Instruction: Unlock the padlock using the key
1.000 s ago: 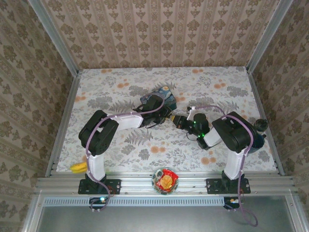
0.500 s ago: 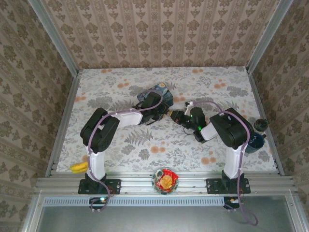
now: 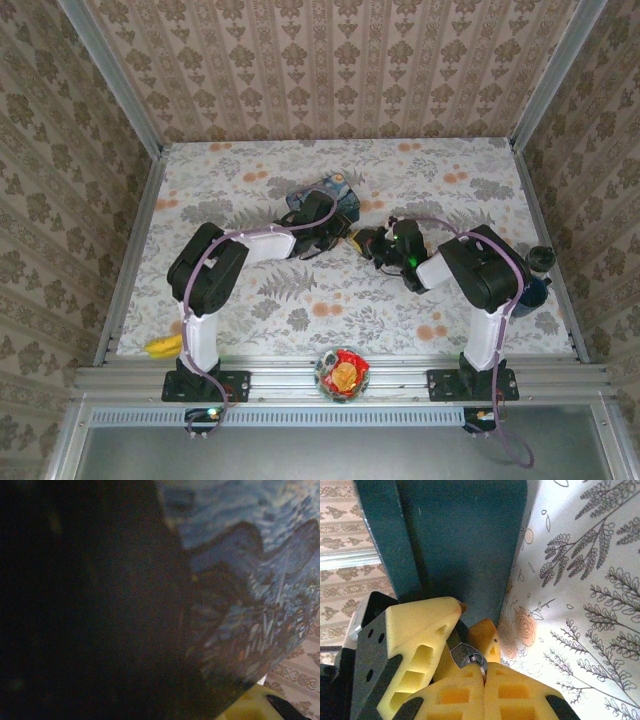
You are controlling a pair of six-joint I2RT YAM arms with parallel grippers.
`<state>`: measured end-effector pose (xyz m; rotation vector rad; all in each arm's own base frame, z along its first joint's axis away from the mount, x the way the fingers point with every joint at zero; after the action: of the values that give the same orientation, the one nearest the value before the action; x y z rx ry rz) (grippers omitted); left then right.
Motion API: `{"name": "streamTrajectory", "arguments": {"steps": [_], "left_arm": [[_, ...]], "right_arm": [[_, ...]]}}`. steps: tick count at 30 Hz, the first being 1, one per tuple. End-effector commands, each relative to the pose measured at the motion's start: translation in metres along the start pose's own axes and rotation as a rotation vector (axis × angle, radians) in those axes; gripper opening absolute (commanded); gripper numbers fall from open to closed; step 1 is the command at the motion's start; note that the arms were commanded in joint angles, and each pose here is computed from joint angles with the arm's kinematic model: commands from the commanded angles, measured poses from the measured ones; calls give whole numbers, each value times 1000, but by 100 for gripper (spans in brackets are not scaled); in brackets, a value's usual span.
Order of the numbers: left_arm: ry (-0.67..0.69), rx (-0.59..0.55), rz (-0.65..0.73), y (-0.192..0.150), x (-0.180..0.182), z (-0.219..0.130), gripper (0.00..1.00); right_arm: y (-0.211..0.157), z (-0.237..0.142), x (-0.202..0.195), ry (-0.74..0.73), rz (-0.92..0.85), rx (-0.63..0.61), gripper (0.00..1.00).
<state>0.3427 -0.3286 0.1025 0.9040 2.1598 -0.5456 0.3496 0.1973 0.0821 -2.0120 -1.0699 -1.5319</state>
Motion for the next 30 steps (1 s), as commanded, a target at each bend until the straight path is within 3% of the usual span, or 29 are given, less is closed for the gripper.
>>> {"name": "streamTrajectory", "arguments": {"steps": [1, 6, 13, 25, 30], "left_arm": [[50, 366, -34, -69, 21, 10, 5], [55, 364, -39, -68, 27, 11, 7], [47, 369, -39, -70, 29, 14, 9], [5, 353, -45, -70, 26, 12, 42], [-10, 335, -42, -67, 24, 5, 45]], "right_arm": [[-21, 9, 26, 117, 116, 132, 0], [-17, 14, 14, 171, 285, 98, 0], [-11, 11, 9, 155, 345, 23, 0], [-2, 9, -10, 110, 477, -119, 0], [-1, 12, -13, 106, 484, -123, 0]]}}
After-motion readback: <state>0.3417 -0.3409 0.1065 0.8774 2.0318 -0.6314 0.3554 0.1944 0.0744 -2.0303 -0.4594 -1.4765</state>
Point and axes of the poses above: each hand's point on the last joint's axis, 136 mm out from that joint toward the fingers, its own z axis out along the fingers, its own x axis along the line the jaws close on, y = z × x, the point moved 6 cm from there along -z, back along the fingers, and after that the axes turned 10 degrees about -z, right-handed, at the moved point
